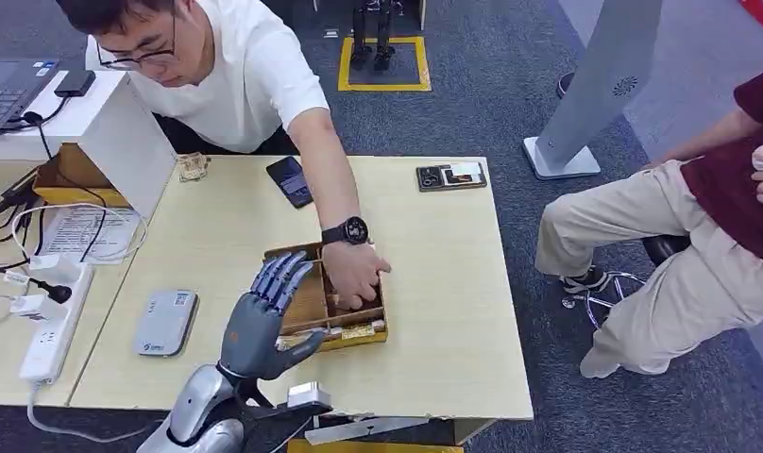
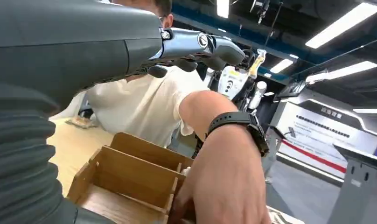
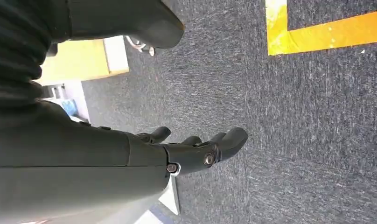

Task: Pass the card to the sensor for recognition and then transmit it.

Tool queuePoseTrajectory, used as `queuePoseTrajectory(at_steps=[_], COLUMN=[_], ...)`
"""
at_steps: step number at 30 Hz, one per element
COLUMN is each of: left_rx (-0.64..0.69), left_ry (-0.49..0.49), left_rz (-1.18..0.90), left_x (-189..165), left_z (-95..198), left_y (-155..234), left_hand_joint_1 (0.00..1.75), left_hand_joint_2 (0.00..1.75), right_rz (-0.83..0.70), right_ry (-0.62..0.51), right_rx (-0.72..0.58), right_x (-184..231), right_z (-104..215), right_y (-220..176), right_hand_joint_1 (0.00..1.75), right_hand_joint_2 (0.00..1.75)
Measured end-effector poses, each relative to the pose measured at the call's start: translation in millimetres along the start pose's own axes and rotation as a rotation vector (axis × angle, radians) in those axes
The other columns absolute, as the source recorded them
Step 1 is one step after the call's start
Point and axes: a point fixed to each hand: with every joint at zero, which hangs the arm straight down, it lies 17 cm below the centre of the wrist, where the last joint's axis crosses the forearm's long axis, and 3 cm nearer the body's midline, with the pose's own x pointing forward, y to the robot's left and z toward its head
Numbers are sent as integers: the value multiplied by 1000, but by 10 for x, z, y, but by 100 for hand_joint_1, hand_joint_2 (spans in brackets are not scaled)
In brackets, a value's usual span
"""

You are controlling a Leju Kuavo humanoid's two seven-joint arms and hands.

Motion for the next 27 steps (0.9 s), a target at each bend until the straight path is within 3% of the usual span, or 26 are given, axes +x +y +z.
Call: queuePoseTrajectory(at_steps=[11,27], left_rx=[19,-71], left_ry=[-7,-61], left_rz=[67,-46], left_x=[60,19], left_z=[-11,185], left_y=[55,-81], left_hand_joint_1=[0,0], left_hand_joint_2=[175,175], right_rz=[0,1], right_ry=[0,-2], right_rx=[0,4], right_x=[1,2], right_z=[0,-3], right_y=[1,-3], right_hand_joint_1=[0,0], right_hand_joint_2=[175,175])
